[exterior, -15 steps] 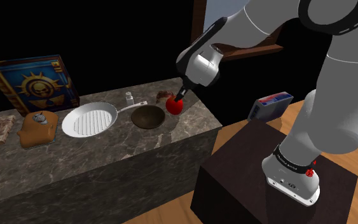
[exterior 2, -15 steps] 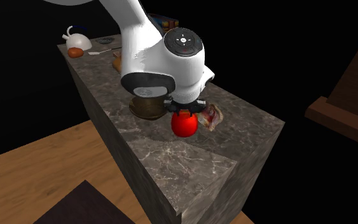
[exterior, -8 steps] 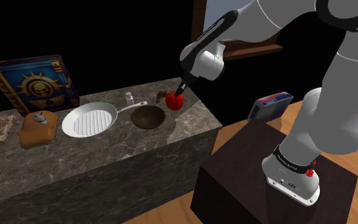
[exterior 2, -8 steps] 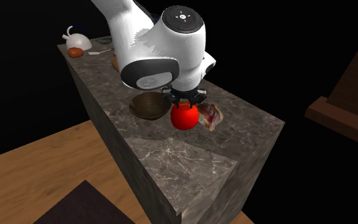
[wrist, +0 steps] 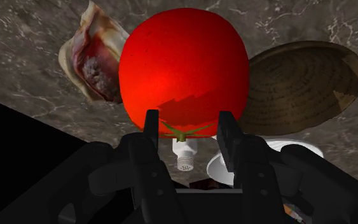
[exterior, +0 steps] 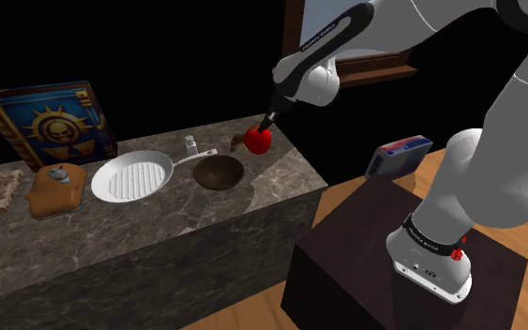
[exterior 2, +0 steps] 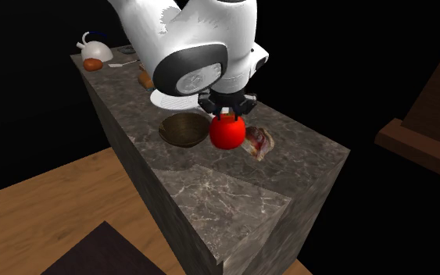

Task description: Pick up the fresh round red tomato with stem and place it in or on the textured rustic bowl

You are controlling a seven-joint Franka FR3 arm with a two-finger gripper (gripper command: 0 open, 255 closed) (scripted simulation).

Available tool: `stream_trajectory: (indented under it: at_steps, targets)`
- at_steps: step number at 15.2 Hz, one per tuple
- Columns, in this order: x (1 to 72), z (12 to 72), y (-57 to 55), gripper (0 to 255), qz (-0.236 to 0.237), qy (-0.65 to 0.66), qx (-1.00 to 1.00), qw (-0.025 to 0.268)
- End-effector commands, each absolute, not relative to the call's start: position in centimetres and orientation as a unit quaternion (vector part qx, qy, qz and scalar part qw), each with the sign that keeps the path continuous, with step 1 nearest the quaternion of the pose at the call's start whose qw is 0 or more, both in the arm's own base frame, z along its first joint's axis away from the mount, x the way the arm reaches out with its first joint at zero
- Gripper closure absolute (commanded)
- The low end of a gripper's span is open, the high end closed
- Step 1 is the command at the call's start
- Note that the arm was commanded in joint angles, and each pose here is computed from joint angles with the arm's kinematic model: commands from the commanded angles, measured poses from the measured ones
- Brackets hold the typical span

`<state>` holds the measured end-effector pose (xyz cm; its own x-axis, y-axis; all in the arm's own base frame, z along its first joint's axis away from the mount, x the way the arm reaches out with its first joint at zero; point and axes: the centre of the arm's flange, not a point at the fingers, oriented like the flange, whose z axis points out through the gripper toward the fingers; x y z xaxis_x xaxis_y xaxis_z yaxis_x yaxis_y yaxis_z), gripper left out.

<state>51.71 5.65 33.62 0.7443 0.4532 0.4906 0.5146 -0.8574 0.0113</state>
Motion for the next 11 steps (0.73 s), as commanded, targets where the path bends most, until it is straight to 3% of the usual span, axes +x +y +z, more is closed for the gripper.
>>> stream_trajectory:
  at_steps: [1, 11]
  targets:
    - [51.8, 34.7, 5.7, 255, -0.246, -0.260, -0.932, 0.062]
    - [51.8, 39.8, 5.7, 255, -0.246, -0.260, -0.932, 0.062]
